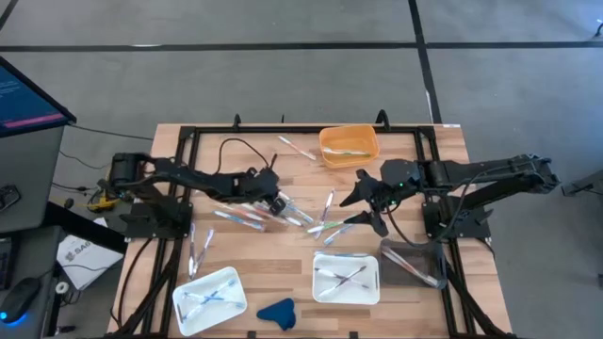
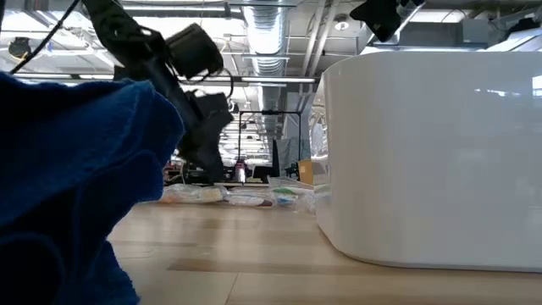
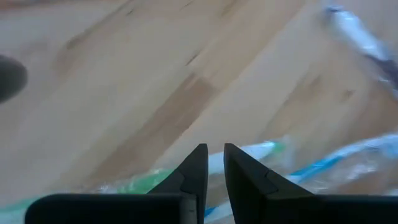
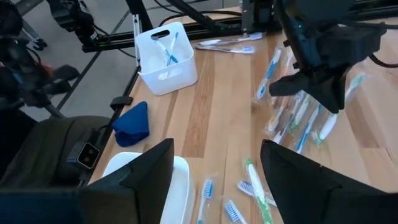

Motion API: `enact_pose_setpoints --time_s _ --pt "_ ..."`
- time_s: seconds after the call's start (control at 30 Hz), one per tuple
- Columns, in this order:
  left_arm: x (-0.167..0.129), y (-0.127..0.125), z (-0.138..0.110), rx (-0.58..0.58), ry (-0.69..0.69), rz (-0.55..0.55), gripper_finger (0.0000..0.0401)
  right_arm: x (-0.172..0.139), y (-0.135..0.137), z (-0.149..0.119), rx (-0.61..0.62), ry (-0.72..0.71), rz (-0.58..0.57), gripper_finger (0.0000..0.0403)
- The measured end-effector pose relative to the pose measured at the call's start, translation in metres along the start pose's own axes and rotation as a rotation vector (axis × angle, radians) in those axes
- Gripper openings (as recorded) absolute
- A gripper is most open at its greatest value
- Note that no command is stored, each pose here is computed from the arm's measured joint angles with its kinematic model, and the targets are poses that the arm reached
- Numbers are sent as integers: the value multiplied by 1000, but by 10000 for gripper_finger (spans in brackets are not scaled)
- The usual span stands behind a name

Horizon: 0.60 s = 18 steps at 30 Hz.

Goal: Pick & Place Toothbrushes
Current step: Put the green toothbrush into the yellow bin

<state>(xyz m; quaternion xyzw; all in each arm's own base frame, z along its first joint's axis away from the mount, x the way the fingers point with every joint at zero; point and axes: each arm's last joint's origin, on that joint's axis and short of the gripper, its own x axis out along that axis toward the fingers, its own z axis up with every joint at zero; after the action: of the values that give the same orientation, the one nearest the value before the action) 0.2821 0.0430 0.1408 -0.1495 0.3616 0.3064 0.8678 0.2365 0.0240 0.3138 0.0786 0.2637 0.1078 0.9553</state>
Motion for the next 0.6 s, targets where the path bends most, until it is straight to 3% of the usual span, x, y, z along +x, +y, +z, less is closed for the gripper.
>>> enact_pose_setpoints --time_s 0.17,0.27,0.33,0.6 --pt "-22 3 17 176 -87 -37 47 0 0 0 -16 1 1 234" --pt "-33 10 34 295 -107 -112 47 0 0 0 -16 2 0 234" --pt "-40 16 46 360 -60 -149 47 0 0 0 -16 4 0 234" --pt "-50 39 76 665 279 -92 47 0 0 -1 -14 13 -1 234"
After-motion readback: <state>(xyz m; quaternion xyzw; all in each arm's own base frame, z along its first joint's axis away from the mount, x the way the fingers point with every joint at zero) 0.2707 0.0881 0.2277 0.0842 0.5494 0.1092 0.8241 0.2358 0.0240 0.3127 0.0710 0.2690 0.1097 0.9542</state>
